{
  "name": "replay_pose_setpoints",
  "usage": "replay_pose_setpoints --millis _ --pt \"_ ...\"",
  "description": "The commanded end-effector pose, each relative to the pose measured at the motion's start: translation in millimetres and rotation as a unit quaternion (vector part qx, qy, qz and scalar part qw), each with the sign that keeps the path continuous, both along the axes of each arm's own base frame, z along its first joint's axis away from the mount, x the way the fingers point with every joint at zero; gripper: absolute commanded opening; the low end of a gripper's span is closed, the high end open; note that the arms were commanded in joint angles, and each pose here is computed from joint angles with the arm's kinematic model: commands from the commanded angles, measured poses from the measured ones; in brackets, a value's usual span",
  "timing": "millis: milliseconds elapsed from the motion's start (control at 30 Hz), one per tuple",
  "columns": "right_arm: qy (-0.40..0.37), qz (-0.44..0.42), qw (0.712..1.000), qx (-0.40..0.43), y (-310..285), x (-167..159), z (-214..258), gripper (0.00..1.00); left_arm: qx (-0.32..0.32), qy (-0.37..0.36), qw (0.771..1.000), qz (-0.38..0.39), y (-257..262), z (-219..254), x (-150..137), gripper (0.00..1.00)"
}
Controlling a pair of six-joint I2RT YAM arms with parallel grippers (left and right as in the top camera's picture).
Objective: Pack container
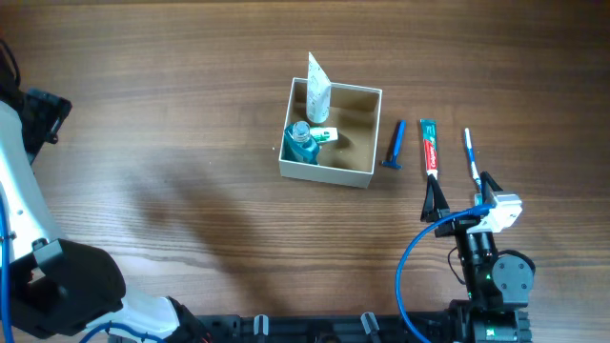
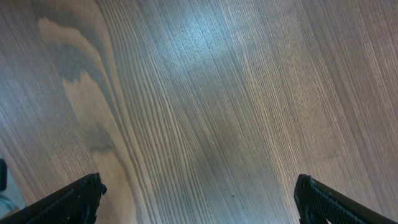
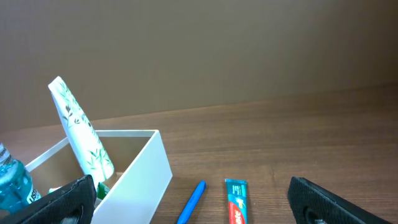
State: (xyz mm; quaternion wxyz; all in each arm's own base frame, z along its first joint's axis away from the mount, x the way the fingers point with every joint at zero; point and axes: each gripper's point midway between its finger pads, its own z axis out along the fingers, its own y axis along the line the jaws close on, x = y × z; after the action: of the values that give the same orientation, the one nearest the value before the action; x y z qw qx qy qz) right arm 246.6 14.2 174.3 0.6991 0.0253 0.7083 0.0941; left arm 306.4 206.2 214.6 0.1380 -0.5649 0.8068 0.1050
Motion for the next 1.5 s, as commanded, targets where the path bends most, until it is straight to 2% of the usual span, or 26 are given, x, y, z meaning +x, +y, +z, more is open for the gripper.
replay_pose_setpoints --millis 0,567,633,700,767,900,967,1000,1233,1367,1467 --pt "-0.007 -0.005 1.000 -0.006 -1 0 3 1.00 0.006 0.004 1.000 0.015 4 -2 -3 1.00" --pt "-0.009 -0.005 1.000 -0.006 -1 0 4 1.00 0.006 0.004 1.000 0.015 4 -2 -3 1.00" --pt "-0.026 -0.001 1.000 0.003 0 -1 13 1.00 0.006 0.004 1.000 0.015 4 -2 -3 1.00" --pt "-0.047 0.026 0.996 0.072 8 -3 27 1.00 0.006 0.004 1.000 0.015 4 -2 -3 1.00" --pt "-0.036 0.051 0.985 0.162 15 -4 29 1.00 0.006 0.004 1.000 0.015 4 -2 -3 1.00" --pt "-0.027 -0.006 0.957 0.289 -7 -1 25 1.00 0.006 0.004 1.000 0.015 4 -2 -3 1.00" --pt "-0.057 -0.027 0.930 0.361 -19 -3 37 1.00 0.006 0.004 1.000 0.015 4 -2 -3 1.00" --pt "-0.070 -0.028 0.927 0.369 -21 -4 43 1.00 0.006 0.004 1.000 0.015 4 -2 -3 1.00" --pt "-0.229 0.010 0.943 0.240 -16 -32 131 1.00 0.006 0.004 1.000 0.015 4 -2 -3 1.00" --pt "-0.253 -0.008 0.954 0.161 -16 -41 176 1.00 0.006 0.004 1.000 0.015 4 -2 -3 1.00" --pt "-0.226 -0.021 0.967 0.117 -16 -34 209 1.00 0.006 0.004 1.000 0.015 4 -2 -3 1.00"
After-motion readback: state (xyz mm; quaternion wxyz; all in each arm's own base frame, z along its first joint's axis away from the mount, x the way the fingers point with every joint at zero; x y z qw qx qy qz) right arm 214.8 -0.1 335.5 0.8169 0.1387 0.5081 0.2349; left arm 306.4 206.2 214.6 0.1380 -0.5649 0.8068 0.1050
